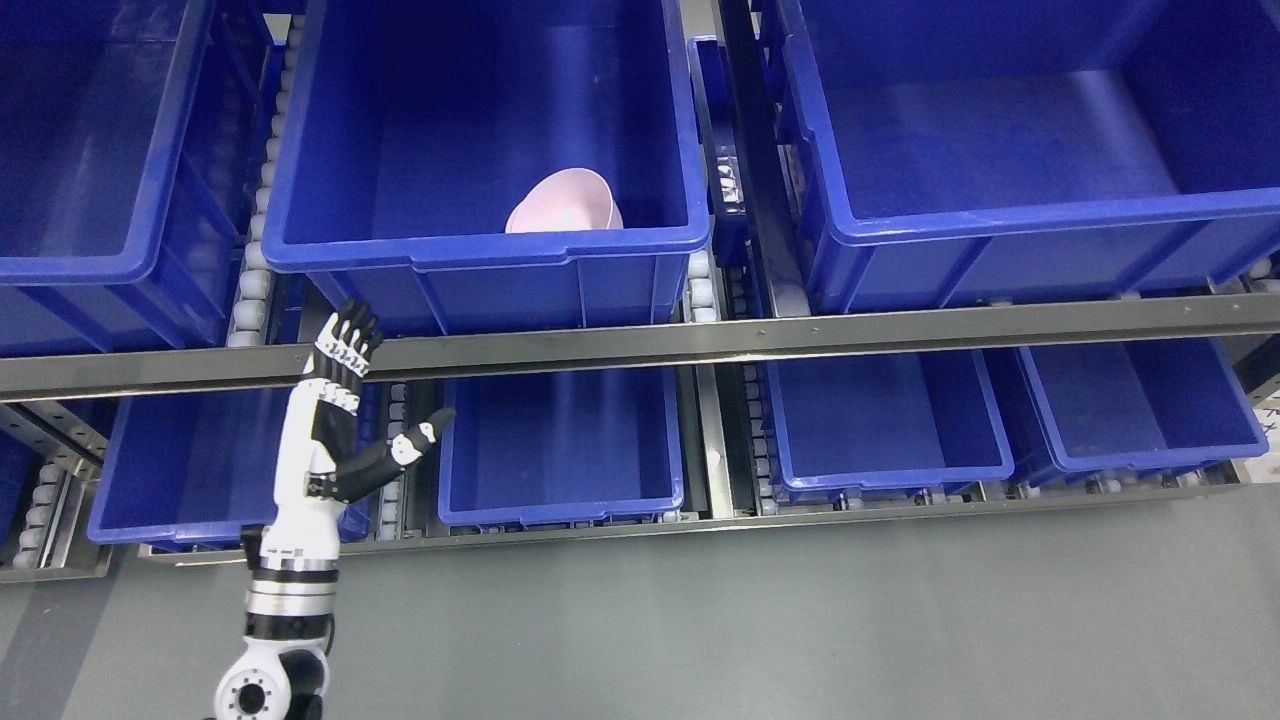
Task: Stack pink IKEA bowls on left shelf middle
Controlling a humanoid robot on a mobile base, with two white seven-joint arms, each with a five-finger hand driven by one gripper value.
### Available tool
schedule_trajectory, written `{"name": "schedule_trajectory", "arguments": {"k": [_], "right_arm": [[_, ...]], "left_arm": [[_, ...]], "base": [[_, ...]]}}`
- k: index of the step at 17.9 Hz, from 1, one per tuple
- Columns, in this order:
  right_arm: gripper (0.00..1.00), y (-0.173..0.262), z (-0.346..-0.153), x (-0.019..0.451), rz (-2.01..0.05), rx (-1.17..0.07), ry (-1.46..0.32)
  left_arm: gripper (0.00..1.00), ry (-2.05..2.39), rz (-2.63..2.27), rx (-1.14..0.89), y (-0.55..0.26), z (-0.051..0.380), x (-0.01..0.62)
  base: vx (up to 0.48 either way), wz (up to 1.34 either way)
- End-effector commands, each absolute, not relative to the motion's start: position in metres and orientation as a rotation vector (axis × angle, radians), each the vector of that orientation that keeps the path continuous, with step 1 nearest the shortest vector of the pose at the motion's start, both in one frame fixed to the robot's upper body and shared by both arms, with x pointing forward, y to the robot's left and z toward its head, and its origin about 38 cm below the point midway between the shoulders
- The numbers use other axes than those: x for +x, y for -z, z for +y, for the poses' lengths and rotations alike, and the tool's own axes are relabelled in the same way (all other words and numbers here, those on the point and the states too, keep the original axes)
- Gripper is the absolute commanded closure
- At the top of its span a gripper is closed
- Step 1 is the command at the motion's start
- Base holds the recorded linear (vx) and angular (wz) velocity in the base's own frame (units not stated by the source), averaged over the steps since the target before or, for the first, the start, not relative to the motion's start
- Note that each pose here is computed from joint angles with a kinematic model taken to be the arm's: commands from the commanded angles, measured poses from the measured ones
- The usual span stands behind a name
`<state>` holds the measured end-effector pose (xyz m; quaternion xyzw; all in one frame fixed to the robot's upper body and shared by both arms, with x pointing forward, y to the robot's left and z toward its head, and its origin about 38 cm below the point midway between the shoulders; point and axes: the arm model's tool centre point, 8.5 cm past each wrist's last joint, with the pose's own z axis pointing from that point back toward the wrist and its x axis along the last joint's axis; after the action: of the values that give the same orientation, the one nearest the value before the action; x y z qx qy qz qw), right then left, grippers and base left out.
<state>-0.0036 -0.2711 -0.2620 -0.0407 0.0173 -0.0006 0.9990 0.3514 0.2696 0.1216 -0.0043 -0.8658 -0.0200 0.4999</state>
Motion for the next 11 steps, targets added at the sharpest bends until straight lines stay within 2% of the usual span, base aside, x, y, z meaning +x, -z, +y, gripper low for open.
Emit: {"name": "schedule_trajectory", "arguments": {"k": [1,11], "right_arm": [[0.0,0.2614,-0.2825,-0.0108,0.03,-0.099,0.013],[0.0,0.2614,-0.2825,-0.0108,0.03,-0.099,0.012]], "left_arm": [[0.0,-0.017,-2.113,0.145,-0.1345,0.3236,0.348],[0.0,-0.001,-2.105,0.119,-0.1308,0.3157,0.3475]], "base": [[0.0,0.0],[0.0,0.0]]}}
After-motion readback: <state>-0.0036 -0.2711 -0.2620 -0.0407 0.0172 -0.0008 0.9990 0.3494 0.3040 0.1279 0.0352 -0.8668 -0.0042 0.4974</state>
